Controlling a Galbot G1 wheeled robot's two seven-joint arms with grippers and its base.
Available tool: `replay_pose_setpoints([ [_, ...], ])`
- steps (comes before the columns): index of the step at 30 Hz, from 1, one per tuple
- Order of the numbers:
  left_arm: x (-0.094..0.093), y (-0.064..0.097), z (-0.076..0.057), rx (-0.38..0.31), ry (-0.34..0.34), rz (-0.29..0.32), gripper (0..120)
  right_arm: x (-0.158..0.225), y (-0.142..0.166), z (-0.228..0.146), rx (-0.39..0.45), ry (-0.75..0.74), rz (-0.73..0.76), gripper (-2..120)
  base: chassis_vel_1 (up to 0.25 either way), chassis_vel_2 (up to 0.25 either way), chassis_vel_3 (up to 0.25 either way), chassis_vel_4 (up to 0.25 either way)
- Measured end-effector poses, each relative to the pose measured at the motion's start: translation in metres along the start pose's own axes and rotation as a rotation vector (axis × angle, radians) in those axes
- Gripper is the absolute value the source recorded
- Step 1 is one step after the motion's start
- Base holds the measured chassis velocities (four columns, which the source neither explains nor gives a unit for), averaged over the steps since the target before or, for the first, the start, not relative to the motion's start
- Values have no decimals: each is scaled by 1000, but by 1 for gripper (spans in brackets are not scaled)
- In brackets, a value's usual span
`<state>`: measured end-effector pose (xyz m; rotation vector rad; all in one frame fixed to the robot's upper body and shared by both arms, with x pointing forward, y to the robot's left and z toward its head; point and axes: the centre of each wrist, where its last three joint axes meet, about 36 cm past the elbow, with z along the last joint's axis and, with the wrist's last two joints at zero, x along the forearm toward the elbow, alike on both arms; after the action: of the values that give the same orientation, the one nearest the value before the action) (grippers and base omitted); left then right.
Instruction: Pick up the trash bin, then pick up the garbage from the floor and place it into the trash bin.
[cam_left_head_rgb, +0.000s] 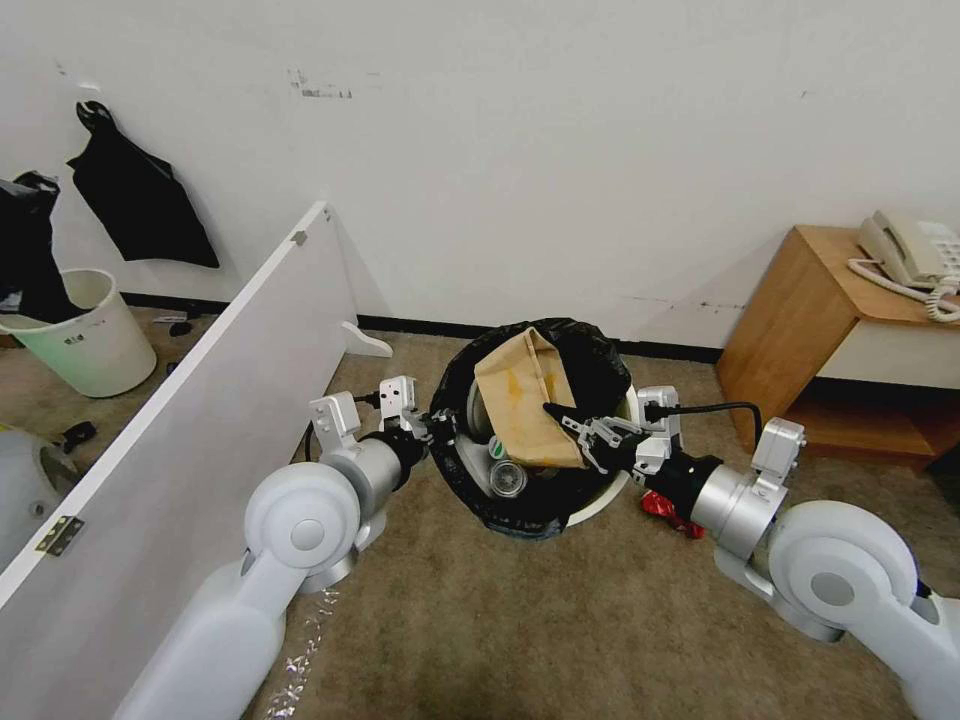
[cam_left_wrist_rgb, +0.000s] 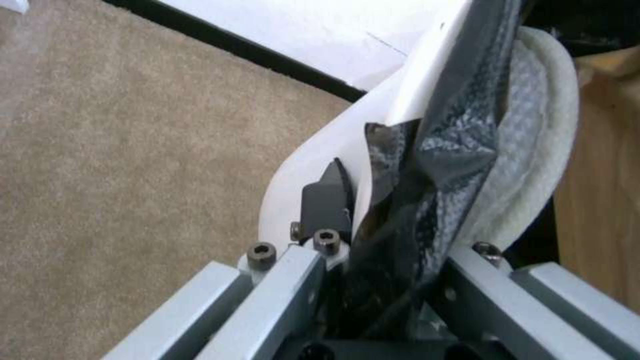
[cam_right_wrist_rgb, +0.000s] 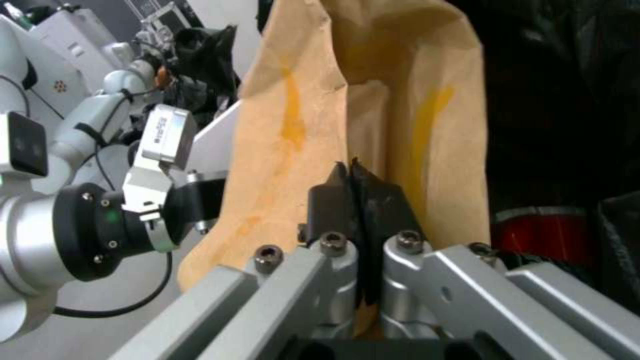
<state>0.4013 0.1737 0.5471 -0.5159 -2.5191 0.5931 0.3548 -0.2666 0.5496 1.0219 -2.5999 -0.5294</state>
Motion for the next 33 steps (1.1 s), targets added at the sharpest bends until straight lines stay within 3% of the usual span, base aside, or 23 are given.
replay_pose_setpoints([
  [2, -1, 0, 1, -2, 0, -3, 1, 0, 1, -2, 4, -5, -4, 16, 0, 0, 0, 0],
  [4, -1, 0, 1, -2, -1, -4, 1, 1, 1, -3, 5, -6, -5, 19, 0, 0, 0, 0],
  [5, -1, 0, 1, -3, -2, -7, 1, 1, 2, -4, 7, -9, -7, 26, 0, 0, 0, 0],
  [10, -2, 1, 3, -8, 0, -11, 1, 1, 2, -6, 10, -16, -8, 38, 0, 0, 0, 0],
  [15, -3, 1, 4, -12, 2, -15, 1, 2, 5, -9, 13, -27, -13, 64, 0, 0, 0, 0],
  [18, -4, 1, 4, -13, 2, -15, 1, 2, 5, -10, 14, -28, -14, 68, 0, 0, 0, 0],
  [20, -4, 2, 5, -15, 2, -17, 1, 3, 6, -12, 19, -29, -15, 82, 0, 0, 0, 0],
  [23, -5, 2, 5, -16, 2, -21, 1, 3, 6, -14, 23, -33, -14, 92, 0, 0, 0, 0],
  [25, -6, 2, 6, -18, 3, -22, 1, 3, 6, -15, 25, -37, -16, 98, 0, 0, 0, 0],
  [33, -9, 4, 8, -18, 10, -34, 1, 6, 13, -27, 41, -87, -49, 100, 0, 0, 0, 0],
])
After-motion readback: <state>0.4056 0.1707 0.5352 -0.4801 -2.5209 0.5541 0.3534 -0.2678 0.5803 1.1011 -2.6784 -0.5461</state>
